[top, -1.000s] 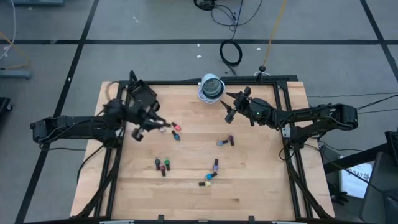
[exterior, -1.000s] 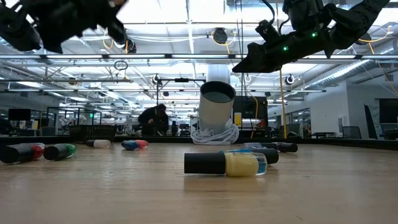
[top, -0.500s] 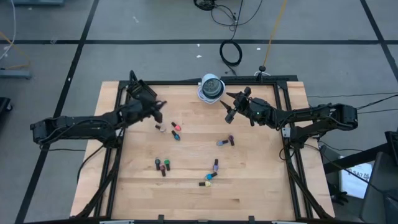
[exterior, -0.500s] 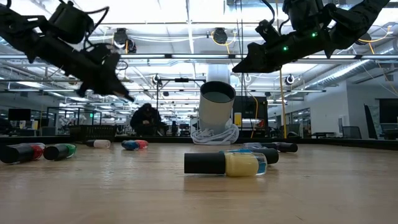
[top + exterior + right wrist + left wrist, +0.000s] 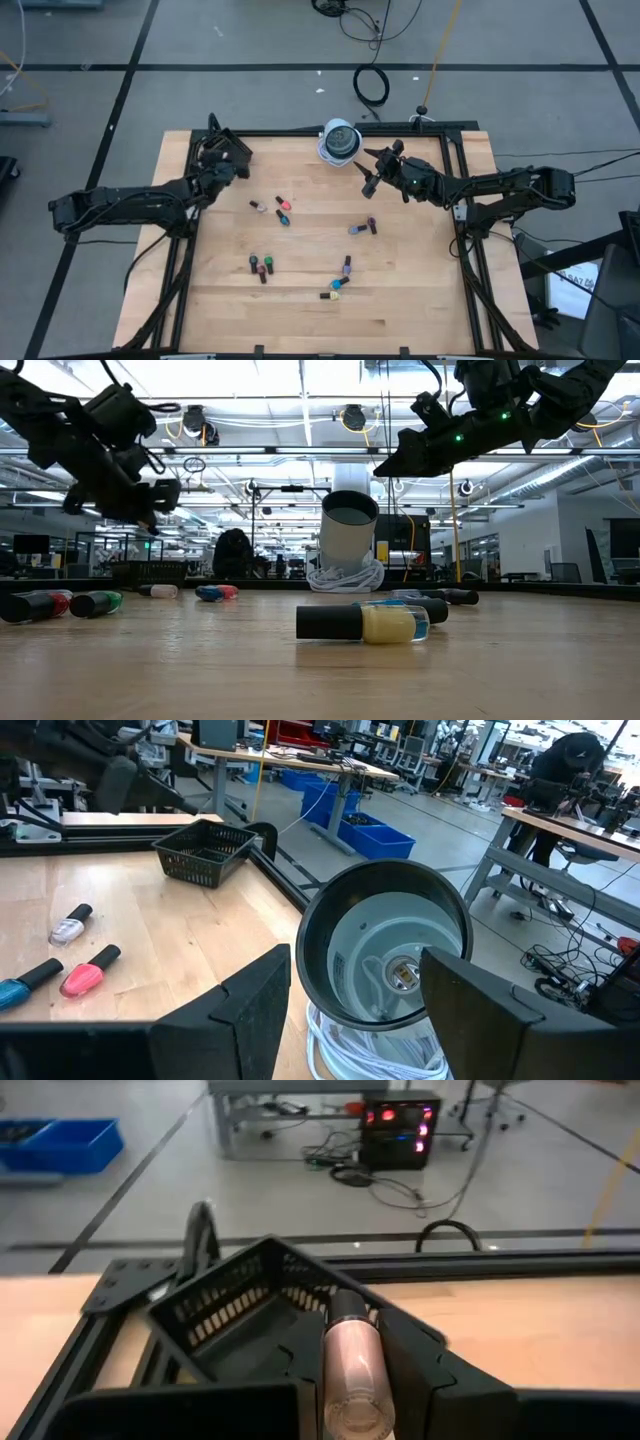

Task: Pick & Place Nail Polish
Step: Put the light pink nail polish bottle into the black basket, then put the violet nail polish bottle into the black basket

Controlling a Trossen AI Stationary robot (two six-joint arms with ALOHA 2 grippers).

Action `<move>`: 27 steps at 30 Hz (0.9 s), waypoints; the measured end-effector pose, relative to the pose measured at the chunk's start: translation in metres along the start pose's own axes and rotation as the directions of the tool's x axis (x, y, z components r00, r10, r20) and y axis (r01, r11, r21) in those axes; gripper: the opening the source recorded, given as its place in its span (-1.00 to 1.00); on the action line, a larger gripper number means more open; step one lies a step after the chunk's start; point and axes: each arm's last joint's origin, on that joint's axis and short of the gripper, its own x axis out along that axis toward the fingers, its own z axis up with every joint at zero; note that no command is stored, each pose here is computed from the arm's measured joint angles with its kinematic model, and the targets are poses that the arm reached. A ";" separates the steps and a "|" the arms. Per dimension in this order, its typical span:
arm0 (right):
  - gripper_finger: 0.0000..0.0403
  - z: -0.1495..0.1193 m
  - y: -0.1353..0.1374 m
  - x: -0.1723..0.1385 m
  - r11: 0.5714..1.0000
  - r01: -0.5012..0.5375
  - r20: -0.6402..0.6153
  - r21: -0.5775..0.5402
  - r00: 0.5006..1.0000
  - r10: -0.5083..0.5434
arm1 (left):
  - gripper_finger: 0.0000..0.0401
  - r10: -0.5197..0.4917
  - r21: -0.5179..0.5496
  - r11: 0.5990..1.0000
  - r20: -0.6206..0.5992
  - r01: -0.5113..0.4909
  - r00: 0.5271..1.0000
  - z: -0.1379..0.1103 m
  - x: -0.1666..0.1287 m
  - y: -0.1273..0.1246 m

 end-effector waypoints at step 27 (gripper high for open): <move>0.04 -0.006 0.007 -0.002 0.982 -0.183 -0.053 -0.043 0.982 0.181 | -0.44 0.020 -0.076 0.997 -0.093 -0.027 0.995 0.005 0.019 0.016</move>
